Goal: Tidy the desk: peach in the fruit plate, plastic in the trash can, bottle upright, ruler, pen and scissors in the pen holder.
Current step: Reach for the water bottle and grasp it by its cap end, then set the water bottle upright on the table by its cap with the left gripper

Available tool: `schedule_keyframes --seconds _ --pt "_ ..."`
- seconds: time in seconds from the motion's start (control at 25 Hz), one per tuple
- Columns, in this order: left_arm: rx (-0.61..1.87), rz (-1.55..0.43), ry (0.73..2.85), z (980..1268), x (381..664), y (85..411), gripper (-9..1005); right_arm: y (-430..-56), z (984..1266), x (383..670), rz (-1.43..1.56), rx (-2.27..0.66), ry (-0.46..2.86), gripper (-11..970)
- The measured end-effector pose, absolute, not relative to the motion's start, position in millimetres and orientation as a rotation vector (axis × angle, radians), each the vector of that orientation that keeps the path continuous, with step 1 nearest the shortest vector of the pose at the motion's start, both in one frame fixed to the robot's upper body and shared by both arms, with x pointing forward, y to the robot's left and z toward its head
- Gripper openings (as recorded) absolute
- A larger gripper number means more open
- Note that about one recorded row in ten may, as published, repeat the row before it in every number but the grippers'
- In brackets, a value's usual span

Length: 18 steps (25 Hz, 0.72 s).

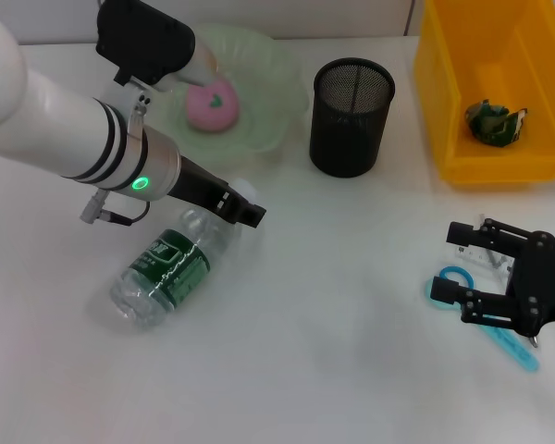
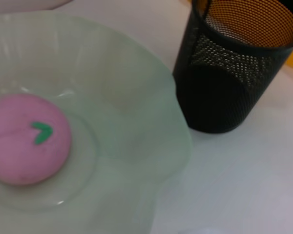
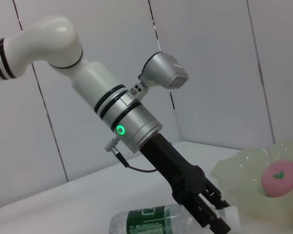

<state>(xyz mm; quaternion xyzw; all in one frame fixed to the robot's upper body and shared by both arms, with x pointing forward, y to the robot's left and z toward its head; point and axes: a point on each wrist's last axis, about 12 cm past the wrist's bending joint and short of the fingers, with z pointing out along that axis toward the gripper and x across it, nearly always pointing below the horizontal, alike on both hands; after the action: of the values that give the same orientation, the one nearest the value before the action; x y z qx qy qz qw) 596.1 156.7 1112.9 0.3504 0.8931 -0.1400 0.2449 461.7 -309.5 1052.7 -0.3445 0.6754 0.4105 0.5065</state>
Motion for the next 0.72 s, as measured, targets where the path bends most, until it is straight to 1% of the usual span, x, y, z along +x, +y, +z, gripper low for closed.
schedule_keyframes --seconds 0.04,0.24,0.52,0.64,0.72 --pt "0.965 -0.374 2.438 1110.5 596.0 154.7 810 -309.5 1052.6 461.9 0.989 -0.830 1.630 804" --pt "0.982 -0.362 2.426 1108.5 595.5 151.8 603 -309.4 1051.2 461.6 0.987 -0.821 1.633 803" --pt "1.042 -0.348 2.388 1108.4 591.1 146.1 443 -309.1 1049.7 460.7 0.980 -0.822 1.626 803" --pt "1.048 -0.385 2.349 1115.6 586.1 145.2 443 -309.0 1049.5 460.5 0.980 -0.822 1.626 803" --pt "1.048 -0.454 2.287 1127.7 578.3 144.5 444 -308.9 1049.5 460.6 0.981 -0.821 1.626 803"
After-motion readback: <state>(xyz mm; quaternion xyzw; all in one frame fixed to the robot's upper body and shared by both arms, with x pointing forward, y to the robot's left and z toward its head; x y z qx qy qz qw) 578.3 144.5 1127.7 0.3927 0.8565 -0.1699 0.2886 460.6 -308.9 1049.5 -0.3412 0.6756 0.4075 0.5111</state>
